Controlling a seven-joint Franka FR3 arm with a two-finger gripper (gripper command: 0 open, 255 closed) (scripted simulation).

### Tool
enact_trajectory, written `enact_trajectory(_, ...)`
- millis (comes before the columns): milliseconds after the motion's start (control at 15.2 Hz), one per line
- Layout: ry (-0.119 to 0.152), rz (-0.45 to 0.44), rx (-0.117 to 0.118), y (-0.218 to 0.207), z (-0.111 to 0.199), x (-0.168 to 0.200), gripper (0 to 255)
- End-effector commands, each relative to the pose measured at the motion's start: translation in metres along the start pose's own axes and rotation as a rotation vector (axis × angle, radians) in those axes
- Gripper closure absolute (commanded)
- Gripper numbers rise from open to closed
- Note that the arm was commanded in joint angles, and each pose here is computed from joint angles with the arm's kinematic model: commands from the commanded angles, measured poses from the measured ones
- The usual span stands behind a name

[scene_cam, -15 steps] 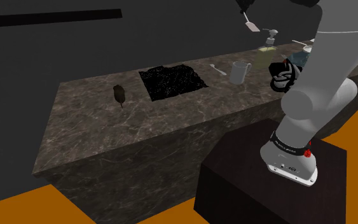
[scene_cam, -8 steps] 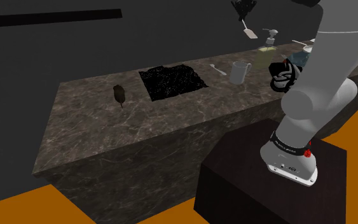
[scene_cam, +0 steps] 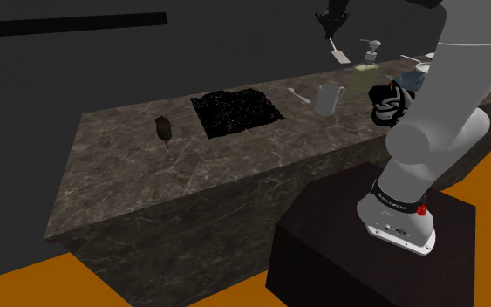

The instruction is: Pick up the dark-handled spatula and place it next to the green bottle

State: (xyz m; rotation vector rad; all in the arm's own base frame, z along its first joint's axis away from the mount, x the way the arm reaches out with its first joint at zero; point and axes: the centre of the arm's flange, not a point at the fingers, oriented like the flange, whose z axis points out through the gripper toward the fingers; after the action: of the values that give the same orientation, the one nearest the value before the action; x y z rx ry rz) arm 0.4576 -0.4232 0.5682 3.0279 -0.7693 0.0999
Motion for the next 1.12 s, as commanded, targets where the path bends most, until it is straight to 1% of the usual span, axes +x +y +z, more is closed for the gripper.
enact_trajectory(0, 0.000, 0.000, 0.000, 0.000, 0.011, -0.001, 255)
enact_trajectory(1056, 0.000, 0.000, 0.000, 0.000, 0.096, -0.007, 255)
